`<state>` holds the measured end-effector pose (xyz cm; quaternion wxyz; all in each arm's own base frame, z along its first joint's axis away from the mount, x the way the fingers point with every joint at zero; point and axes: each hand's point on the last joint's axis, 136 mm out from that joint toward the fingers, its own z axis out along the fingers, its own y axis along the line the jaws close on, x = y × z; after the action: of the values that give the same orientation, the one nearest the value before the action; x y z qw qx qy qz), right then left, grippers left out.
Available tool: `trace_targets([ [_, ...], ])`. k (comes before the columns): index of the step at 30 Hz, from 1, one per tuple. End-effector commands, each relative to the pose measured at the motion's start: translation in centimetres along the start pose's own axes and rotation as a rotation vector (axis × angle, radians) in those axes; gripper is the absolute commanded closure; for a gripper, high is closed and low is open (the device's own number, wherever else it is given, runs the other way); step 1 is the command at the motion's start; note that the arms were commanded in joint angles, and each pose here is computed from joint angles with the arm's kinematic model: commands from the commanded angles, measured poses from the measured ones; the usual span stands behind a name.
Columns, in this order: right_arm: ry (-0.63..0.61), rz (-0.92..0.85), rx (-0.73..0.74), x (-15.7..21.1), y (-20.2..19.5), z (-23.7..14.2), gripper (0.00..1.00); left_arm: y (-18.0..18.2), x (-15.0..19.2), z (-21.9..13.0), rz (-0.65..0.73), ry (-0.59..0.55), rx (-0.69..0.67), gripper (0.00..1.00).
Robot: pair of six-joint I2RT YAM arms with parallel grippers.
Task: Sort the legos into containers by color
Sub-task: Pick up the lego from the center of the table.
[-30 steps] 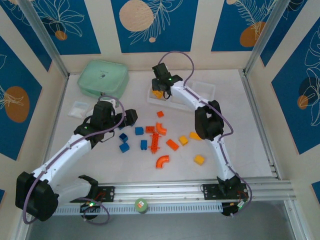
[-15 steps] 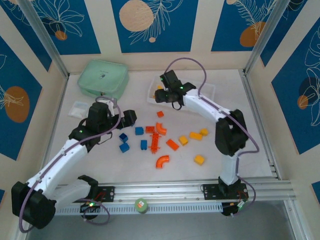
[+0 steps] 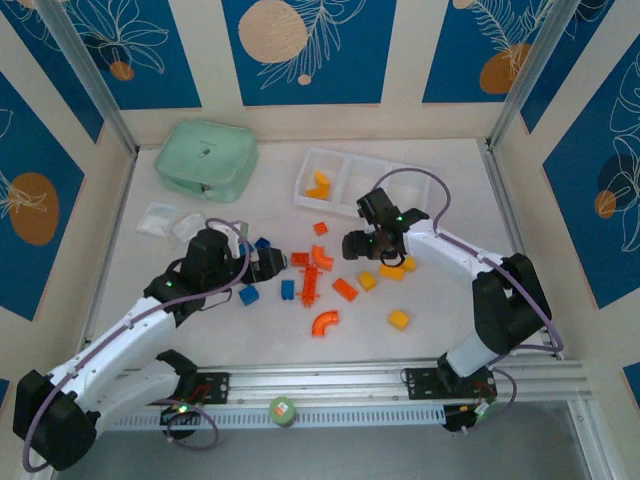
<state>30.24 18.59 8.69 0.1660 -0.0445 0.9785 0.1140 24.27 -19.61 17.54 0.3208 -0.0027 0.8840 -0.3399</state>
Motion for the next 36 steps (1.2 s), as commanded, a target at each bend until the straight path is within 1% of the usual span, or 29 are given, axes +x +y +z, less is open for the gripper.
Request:
trace_targets([
  [1,0.005,0.037,-0.089,0.8,0.9,0.0,0.26,-0.6,0.2,0.4,-0.015,-0.028,0.014,0.01],
  [11,0.055,0.068,-0.082,2.8,0.1,2.7,0.25,-1.2,1.1,1.9,-0.016,-0.029,0.004,0.01],
  [16,0.079,0.054,-0.074,3.6,0.3,3.2,0.28,-1.0,1.4,2.4,-0.015,-0.018,-0.007,0.01],
  [21,0.105,0.064,0.025,4.5,-1.3,3.8,0.28,-1.0,1.3,2.5,-0.011,-0.019,-0.010,0.01],
  [25,0.128,0.034,0.031,5.5,-0.8,4.0,0.34,-1.0,1.2,2.5,-0.006,-0.021,-0.013,0.01],
  [28,0.130,0.026,0.051,6.1,-0.9,4.0,0.42,-0.8,1.2,2.7,-0.006,-0.022,-0.020,0.01],
  [33,0.135,0.043,0.115,6.5,-2.1,4.3,0.48,-0.9,1.3,2.9,-0.007,-0.015,-0.017,0.01],
  [36,0.142,0.036,0.118,6.5,-2.1,4.4,0.53,-0.8,1.2,2.9,-0.001,-0.012,-0.026,0.01],
])
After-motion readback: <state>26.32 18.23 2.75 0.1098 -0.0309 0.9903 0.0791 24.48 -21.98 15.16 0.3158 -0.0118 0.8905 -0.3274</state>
